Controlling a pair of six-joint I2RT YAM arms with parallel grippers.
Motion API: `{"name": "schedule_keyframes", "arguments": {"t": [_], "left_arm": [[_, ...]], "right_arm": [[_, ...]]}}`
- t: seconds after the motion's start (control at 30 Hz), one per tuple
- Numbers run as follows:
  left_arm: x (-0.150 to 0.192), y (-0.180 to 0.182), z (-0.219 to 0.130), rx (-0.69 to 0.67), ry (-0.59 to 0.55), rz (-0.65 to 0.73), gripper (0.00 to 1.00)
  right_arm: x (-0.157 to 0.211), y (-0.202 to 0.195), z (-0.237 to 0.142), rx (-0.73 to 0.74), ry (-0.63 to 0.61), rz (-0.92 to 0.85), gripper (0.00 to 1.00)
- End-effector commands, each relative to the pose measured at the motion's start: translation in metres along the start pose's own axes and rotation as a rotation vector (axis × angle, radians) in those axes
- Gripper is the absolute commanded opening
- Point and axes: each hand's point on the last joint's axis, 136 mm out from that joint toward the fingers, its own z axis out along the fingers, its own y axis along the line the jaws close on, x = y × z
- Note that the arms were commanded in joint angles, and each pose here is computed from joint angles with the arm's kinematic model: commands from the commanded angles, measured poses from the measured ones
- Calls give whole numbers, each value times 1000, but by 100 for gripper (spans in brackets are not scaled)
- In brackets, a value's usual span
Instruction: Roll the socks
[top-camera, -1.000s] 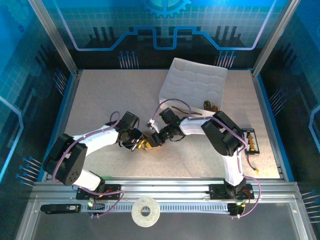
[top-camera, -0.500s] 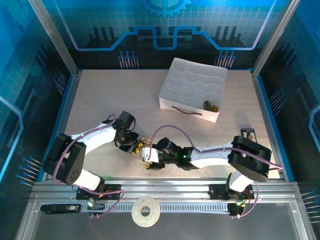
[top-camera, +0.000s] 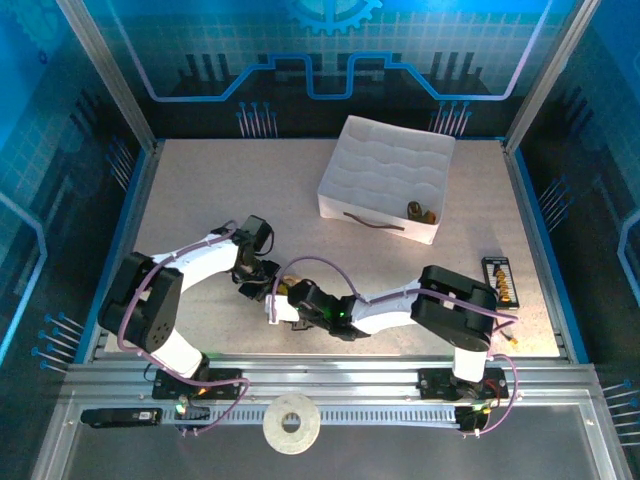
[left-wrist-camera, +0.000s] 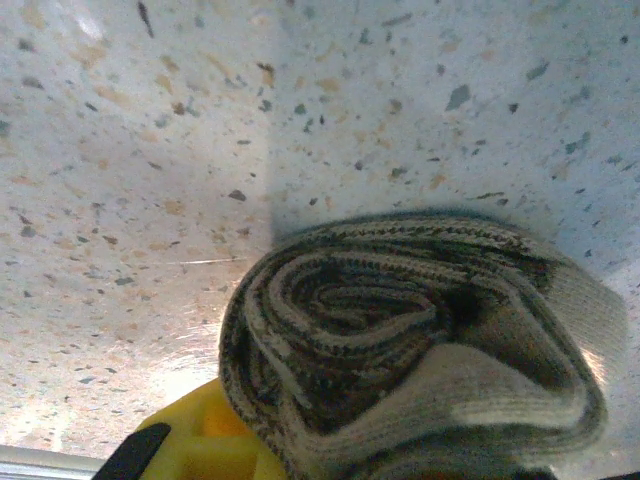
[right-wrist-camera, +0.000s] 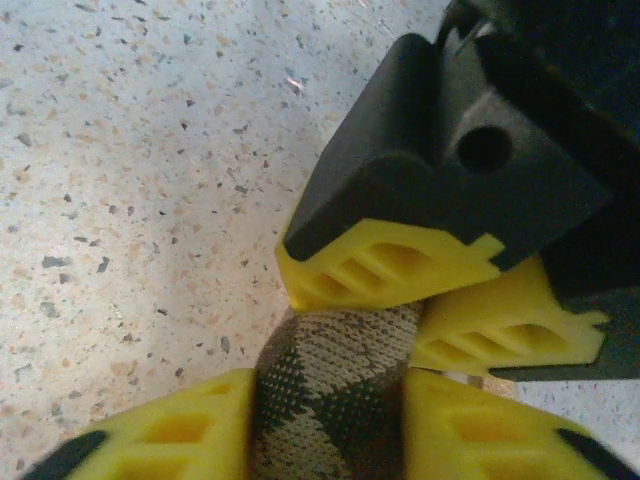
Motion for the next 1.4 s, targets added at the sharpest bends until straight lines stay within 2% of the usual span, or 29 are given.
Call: {"name": "schedule_keyframes", "arguments": {"t": [0.0,0.07,0.17,0.23,0.3,0.4,0.43,0.53,0.6,0.9,1.2,1.37], "left_arm": [[-13,61,9,-229,-64,-81,2],[-11,56,1,-189,-72,-78,14],[-7,45,-12,-96,-79,-93,40],[-4,34,-18,6,-63,-117,61],[-5,24,-27,109,-57,-151,77],[-11,6,-48,244,-88,-157,96],[-13,1,-55,280,-95,-157,98],[-16,-11,-74,358,-127,-132,98],[-15,-17,-81,399,-133,-103,94],[-4,-6,-56,393,-69,-77,69],[8,-15,-23,336,-66,-3,69],[-1,-13,0,275,-81,-14,69]], "right_arm": [[26,0,9,-3,100,75,20],[39,7,8,-62,140,129,10],[49,19,6,-181,155,225,1],[56,28,4,-265,167,299,0],[60,34,3,-349,168,385,0],[67,42,0,-444,169,488,0],[68,45,-1,-471,171,514,0],[72,45,-1,-534,179,604,0],[79,43,0,-558,196,670,0],[92,26,9,-686,268,938,0],[119,25,18,-751,411,1177,0],[120,20,21,-755,413,1240,0]]}}
